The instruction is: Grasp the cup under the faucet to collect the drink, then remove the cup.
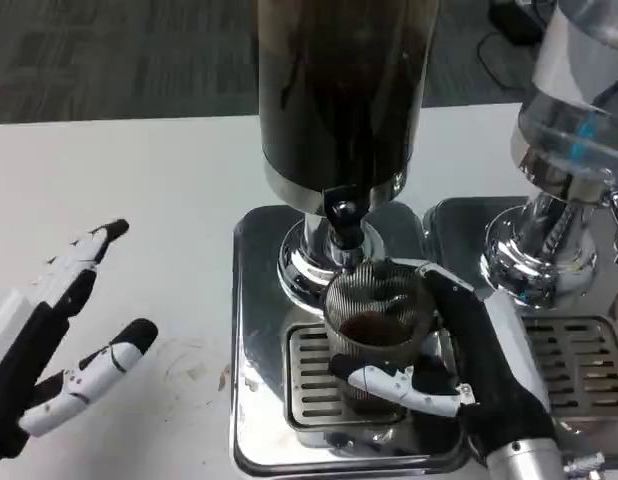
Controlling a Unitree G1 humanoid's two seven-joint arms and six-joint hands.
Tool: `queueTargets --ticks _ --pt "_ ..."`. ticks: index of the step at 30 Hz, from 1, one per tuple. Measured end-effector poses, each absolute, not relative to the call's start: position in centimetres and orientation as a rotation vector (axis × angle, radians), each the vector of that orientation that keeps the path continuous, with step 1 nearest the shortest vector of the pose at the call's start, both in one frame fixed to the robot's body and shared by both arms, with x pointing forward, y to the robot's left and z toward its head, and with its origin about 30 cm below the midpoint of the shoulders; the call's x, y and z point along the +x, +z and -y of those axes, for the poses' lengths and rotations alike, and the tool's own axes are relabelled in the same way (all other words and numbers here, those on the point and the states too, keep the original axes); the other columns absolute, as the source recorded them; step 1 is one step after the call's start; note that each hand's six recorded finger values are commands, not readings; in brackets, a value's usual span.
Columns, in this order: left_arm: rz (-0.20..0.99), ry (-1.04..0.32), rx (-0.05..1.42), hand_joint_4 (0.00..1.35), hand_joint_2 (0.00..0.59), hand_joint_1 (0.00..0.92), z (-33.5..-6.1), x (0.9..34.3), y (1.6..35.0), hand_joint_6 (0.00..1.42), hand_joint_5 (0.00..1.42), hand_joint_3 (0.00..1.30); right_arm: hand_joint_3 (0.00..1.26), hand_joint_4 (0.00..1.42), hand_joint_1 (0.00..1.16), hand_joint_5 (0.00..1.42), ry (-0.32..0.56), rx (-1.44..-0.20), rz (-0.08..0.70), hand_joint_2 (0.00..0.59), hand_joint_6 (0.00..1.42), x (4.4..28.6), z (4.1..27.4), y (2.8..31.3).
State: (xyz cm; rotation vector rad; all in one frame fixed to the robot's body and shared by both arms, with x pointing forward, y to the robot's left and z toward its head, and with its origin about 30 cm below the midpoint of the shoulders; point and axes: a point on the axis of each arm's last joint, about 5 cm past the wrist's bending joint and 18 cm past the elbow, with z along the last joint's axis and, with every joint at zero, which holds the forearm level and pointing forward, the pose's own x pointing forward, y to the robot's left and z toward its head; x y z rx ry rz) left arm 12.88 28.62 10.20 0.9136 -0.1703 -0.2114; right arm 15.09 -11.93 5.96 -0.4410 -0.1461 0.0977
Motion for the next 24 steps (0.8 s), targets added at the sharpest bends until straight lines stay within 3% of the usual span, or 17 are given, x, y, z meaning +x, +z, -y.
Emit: queueTargets --ticks 9,24 --pt "0.108 -0.285 0.965 0.0 0.183 0.0 -28.9 13.4 10.5 0.0 0.0 0.0 0.57 0.65 1.03 0.89 0.09 -0.428 0.198 0.095 1.27 14.4 11.8 7.1" --pt "0.102 -0.338 1.003 0.0 0.178 0.0 -29.3 14.2 11.1 0.0 0.0 0.0 0.58 0.66 1.03 0.9 0.114 -0.436 0.17 0.086 1.3 13.2 11.6 6.8"
